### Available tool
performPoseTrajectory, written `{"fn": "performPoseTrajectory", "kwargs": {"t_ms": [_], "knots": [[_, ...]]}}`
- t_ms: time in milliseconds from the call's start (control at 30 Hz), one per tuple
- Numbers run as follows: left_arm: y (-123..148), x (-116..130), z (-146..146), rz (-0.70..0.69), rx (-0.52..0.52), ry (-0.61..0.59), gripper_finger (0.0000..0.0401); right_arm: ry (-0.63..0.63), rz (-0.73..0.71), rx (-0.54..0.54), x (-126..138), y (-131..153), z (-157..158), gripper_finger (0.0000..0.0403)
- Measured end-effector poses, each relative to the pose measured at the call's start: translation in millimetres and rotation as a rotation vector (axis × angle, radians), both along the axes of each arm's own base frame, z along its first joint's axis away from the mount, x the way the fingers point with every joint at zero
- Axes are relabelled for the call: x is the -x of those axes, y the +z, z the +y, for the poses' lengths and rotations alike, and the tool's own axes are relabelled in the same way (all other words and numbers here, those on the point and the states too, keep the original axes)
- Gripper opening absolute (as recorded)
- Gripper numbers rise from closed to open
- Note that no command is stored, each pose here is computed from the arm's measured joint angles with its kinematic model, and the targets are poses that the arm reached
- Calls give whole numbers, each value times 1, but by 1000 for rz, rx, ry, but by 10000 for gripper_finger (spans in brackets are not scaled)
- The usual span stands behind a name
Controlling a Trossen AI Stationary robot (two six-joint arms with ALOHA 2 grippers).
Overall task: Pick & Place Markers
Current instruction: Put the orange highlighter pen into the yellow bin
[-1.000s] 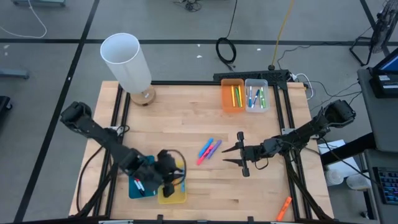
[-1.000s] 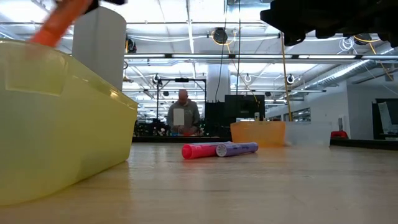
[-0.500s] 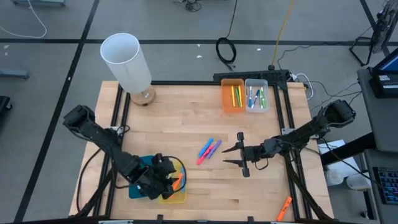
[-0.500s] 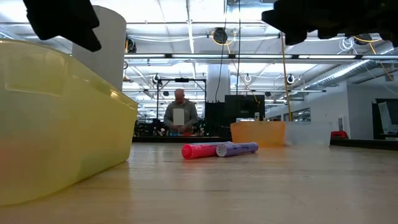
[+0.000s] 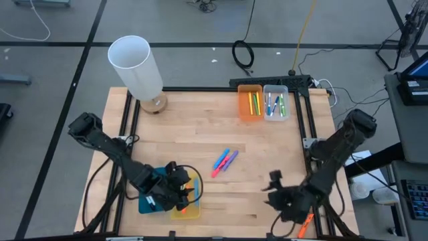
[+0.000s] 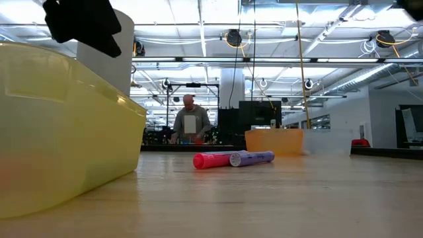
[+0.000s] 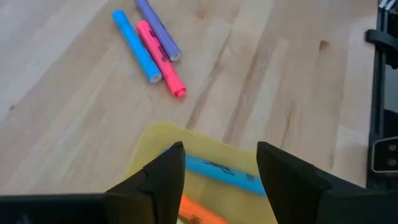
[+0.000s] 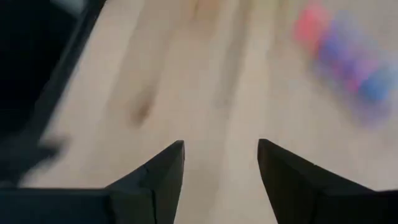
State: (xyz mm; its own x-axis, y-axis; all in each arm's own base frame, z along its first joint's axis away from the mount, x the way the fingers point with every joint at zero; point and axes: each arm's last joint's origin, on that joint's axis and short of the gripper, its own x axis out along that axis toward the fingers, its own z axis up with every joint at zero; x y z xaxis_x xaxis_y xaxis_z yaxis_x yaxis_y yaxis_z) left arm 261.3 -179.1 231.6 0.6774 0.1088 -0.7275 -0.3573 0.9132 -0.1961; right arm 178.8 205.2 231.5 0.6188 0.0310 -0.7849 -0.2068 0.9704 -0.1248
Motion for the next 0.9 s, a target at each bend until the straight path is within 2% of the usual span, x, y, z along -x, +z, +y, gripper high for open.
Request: {"fn": "performPoseTrajectory", "kwargs": {"t_ms": [133,233,467,533,600,700,800,900], "knots": [[0,-5,7,0,-23,9,201,-172,342,-369,17,2,14,178],[0,-9,13,2,-31,23,204,-303,544,-518,29,0,21,164],[-1,-15,23,33,-34,-8,198,-559,754,-676,62,-30,33,136],[-1,-16,25,39,-61,-31,199,-599,841,-713,73,-43,35,129],[-1,-17,27,44,-89,-56,202,-618,867,-768,80,-55,37,117],[-1,-19,31,53,-128,-87,204,-662,941,-858,87,-70,42,86],[-1,-21,35,62,-162,-113,201,-684,1080,-878,89,-79,47,41],[-1,-24,41,70,-188,-122,196,-739,1215,-822,90,-87,49,7]]}}
